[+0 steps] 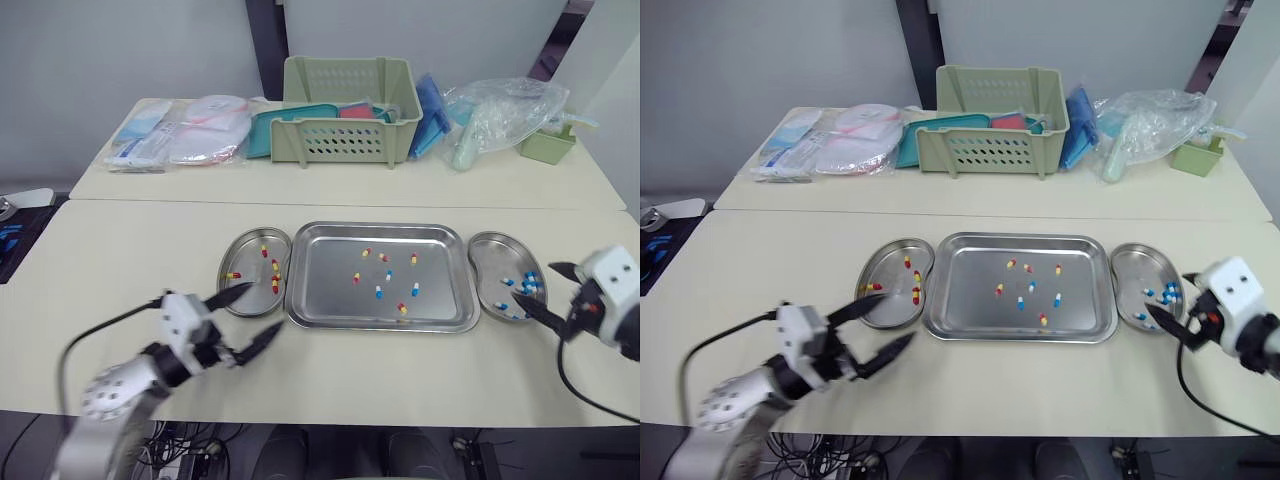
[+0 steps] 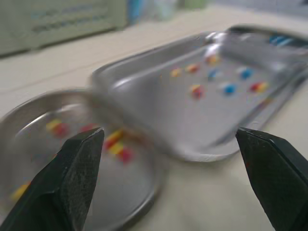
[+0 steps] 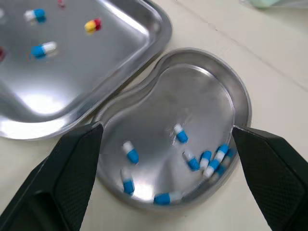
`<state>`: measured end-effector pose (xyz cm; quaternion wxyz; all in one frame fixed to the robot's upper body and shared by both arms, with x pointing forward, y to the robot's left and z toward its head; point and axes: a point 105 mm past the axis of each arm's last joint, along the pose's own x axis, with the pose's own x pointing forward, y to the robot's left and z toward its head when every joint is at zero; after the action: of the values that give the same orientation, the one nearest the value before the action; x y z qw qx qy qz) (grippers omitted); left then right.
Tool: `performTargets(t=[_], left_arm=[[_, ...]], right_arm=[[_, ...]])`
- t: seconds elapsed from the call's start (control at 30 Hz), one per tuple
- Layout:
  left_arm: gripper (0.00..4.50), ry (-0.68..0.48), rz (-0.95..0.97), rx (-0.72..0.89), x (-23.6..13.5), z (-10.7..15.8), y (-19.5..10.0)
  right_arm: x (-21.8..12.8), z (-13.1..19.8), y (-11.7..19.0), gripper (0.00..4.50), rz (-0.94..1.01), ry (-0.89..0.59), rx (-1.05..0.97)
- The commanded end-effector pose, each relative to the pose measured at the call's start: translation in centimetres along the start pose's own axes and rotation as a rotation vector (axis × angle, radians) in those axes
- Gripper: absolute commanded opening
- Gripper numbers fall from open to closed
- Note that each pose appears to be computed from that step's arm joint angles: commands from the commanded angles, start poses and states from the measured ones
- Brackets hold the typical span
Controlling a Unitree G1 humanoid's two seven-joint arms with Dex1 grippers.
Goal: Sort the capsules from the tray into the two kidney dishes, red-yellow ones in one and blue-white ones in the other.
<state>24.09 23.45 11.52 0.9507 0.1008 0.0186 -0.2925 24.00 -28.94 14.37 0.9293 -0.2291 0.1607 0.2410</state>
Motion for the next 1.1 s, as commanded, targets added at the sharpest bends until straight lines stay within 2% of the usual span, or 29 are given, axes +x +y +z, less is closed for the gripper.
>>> performTargets(t=[0.03, 0.17, 0.3, 0.43, 0.87, 1.0, 1.1], left_arm=[[4.50, 0.102, 0.162, -0.003, -3.6, -0.9, 4.7], [4.50, 0.224, 0.312, 0.002, -7.7, -2.8, 8.3], [4.50, 0.325, 0.363, -0.002, -11.0, -5.2, 9.3], [4.50, 0.349, 0.396, -0.021, -12.5, -6.3, 9.4], [4.50, 0.362, 0.334, -0.042, -11.4, -6.5, 8.0], [4.50, 0.363, 0.334, -0.046, -11.5, -6.5, 7.9], [4.50, 0.369, 0.336, -0.049, -12.0, -6.6, 7.6]], right_arm=[[-2.1, 0.4, -1.4, 4.48, 0.017, -0.023, -0.066], [-3.6, -1.9, -1.8, 4.48, 0.080, 0.066, -0.092], [-5.2, -4.2, -2.4, 4.48, 0.130, 0.169, -0.042], [-5.7, -4.8, -2.0, 4.48, 0.177, 0.203, -0.038], [-5.2, -3.2, -1.3, 4.48, 0.226, 0.108, -0.051], [-4.4, -1.9, 0.8, 4.48, 0.316, 0.054, -0.083], [-3.3, -0.2, 3.9, 4.48, 0.410, -0.044, -0.084]])
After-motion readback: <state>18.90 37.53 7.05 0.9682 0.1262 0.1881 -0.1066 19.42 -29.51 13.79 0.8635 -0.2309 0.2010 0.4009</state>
